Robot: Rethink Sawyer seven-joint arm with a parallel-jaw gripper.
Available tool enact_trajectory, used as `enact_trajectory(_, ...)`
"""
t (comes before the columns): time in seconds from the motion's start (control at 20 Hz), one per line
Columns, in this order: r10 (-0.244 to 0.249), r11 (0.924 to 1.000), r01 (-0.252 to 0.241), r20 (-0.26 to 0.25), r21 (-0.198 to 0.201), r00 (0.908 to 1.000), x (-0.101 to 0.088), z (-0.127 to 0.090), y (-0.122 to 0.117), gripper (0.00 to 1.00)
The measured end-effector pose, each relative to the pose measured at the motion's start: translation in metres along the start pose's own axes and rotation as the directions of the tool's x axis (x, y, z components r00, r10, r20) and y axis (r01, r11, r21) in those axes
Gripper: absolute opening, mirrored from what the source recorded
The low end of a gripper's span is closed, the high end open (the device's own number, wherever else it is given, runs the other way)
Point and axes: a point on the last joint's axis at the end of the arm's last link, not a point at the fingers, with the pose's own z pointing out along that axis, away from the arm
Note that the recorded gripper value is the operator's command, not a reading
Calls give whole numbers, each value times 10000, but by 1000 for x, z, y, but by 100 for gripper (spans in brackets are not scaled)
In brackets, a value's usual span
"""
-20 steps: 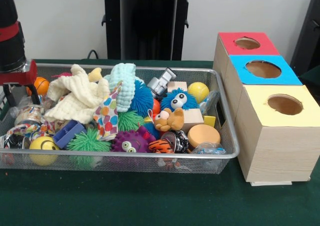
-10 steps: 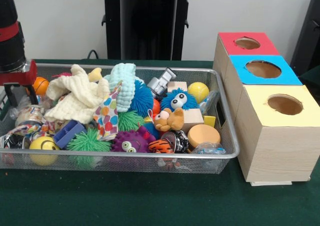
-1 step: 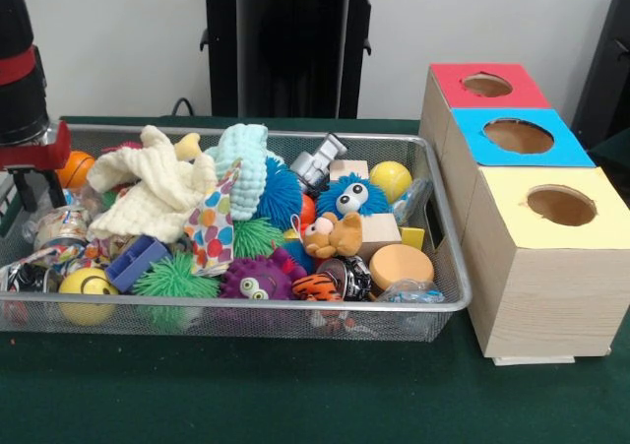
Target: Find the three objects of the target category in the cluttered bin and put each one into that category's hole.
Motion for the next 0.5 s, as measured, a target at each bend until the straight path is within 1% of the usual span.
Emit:
enact_trajectory(0.35, -61, 9999, 62, -16, 113, 10000, -1, -3, 0, 0)
enact_trajectory(0.5, -116, 9996, 117, -39, 238, 9999, -2, -6, -1, 0)
